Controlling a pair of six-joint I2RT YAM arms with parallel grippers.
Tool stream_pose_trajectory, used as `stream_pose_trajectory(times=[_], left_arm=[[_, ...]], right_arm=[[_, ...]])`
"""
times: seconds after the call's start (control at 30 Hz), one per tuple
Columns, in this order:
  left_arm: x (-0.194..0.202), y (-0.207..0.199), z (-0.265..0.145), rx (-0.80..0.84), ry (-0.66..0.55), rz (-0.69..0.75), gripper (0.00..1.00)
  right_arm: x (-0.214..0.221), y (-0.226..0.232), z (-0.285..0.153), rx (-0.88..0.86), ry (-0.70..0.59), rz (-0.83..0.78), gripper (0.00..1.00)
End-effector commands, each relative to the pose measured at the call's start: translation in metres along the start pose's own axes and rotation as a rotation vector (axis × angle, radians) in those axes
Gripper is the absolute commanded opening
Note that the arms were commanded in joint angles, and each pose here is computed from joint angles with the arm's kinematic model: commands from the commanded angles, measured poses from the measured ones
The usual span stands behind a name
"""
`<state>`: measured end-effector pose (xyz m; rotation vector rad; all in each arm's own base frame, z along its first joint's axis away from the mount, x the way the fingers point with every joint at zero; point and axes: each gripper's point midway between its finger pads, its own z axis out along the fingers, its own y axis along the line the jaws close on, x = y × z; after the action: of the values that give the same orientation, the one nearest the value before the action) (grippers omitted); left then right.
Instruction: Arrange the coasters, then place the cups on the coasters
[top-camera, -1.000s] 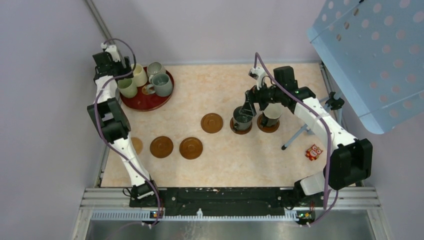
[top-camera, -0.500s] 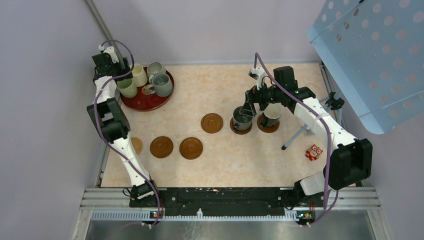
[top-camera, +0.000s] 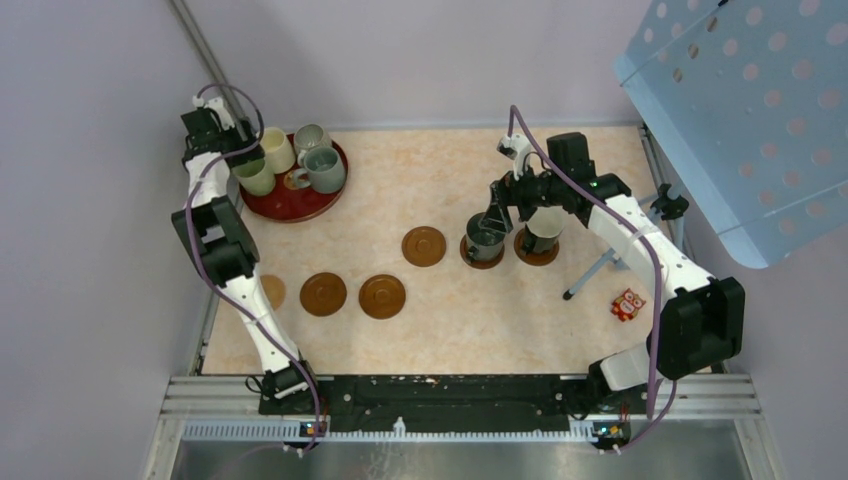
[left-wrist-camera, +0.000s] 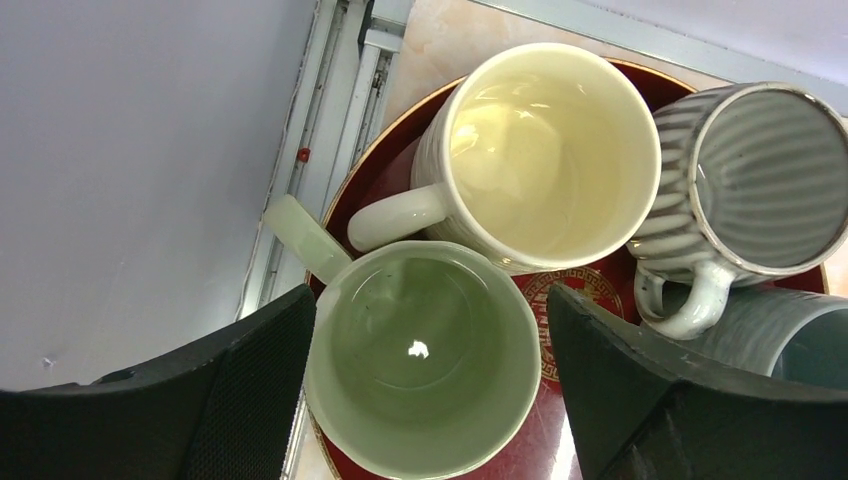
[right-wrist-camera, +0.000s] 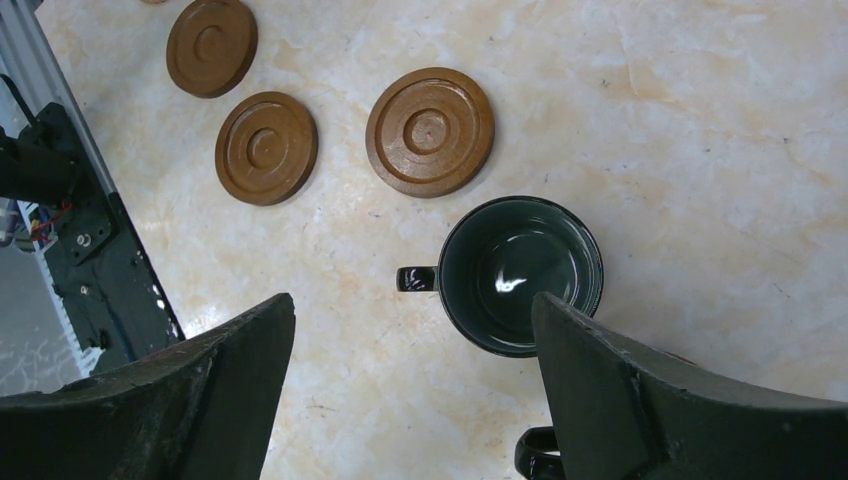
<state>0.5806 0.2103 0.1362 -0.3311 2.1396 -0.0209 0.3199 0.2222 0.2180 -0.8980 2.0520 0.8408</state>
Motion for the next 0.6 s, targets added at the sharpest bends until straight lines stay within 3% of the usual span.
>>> stream_pose_trajectory(times=[0.0, 0.27, 0.57], left_arm=[[-0.008, -0.011, -0.017, 0.051, -0.014, -0.064, 0.89], [0.006, -0.021, -0.036, 0.074, 0.003, -0.139, 0.90], [0.022, -0.057, -0.064, 0.231, 0.021, -0.218, 0.89]], right_arm=[[-0.015, 0.000, -0.007, 0.005, -0.047, -0.043, 0.87], [-0.015, 0.002, -0.010, 0.009, -0.050, -0.049, 0.87], [-0.013, 0.003, -0.012, 0.012, -0.050, -0.052, 0.87]])
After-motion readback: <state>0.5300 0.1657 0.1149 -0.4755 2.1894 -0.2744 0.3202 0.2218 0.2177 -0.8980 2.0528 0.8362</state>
